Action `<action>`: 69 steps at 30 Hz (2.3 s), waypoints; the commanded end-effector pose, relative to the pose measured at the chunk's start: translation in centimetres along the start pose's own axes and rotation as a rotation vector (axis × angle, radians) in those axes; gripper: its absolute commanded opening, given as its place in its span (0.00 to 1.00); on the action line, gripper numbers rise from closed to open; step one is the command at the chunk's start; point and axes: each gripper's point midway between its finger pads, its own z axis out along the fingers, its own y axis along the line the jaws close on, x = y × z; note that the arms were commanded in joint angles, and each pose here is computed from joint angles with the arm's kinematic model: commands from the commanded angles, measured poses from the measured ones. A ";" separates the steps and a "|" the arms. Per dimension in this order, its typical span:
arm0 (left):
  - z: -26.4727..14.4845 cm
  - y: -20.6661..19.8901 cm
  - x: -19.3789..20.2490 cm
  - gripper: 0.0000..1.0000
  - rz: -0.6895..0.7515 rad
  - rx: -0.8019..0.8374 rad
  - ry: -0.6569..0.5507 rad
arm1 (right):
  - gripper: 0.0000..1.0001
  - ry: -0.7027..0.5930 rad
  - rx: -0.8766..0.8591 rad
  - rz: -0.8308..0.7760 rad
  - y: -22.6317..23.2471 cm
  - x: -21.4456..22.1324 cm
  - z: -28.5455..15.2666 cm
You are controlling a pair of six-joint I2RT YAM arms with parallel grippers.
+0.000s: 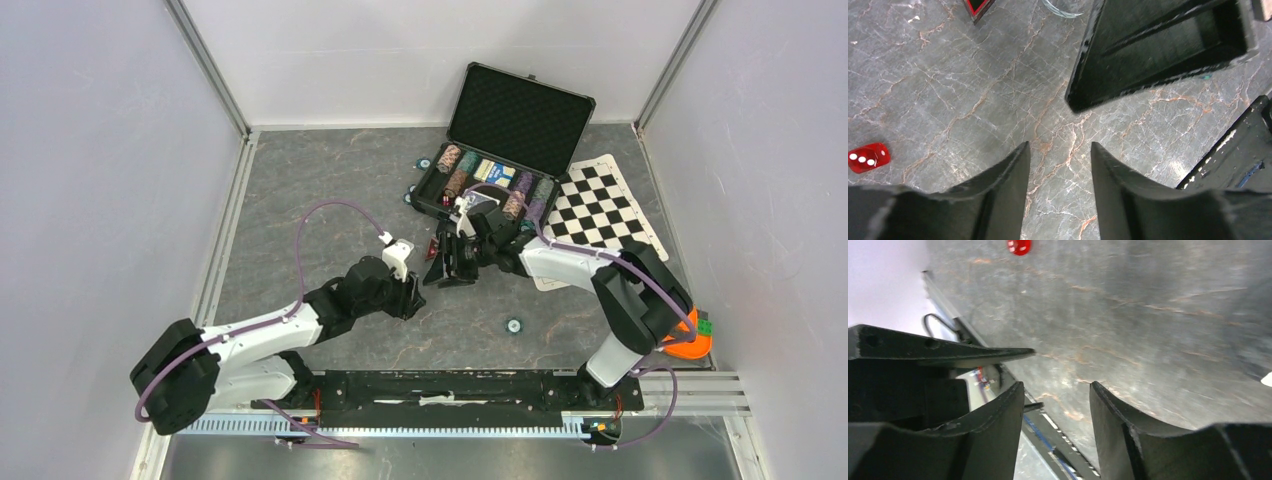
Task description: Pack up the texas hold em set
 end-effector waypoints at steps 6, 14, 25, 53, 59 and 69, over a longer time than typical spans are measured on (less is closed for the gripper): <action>0.0 -1.6 -1.2 0.99 0.024 -0.053 0.019 | 0.71 -0.319 0.445 -0.190 -6.5 -4.6 -9.8; 2.0 -7.8 -2.8 1.00 0.010 -0.043 0.115 | 0.73 -0.470 0.871 -0.098 -14.0 -1.0 -19.8; 8.0 -15.8 -0.1 1.00 0.117 -0.180 0.341 | 0.98 -1.072 0.979 0.051 -10.1 -1.6 -34.1; 14.2 -19.2 2.2 0.90 0.159 -0.172 0.431 | 0.98 -1.305 0.894 0.015 -8.2 -0.8 -38.5; 14.5 -18.6 3.1 0.89 0.173 -0.197 0.454 | 0.98 -1.289 0.894 0.015 -8.7 -0.7 -37.9; 14.2 -17.5 4.1 0.69 0.176 -0.240 0.484 | 0.96 -1.286 0.876 0.017 -8.9 -0.5 -37.5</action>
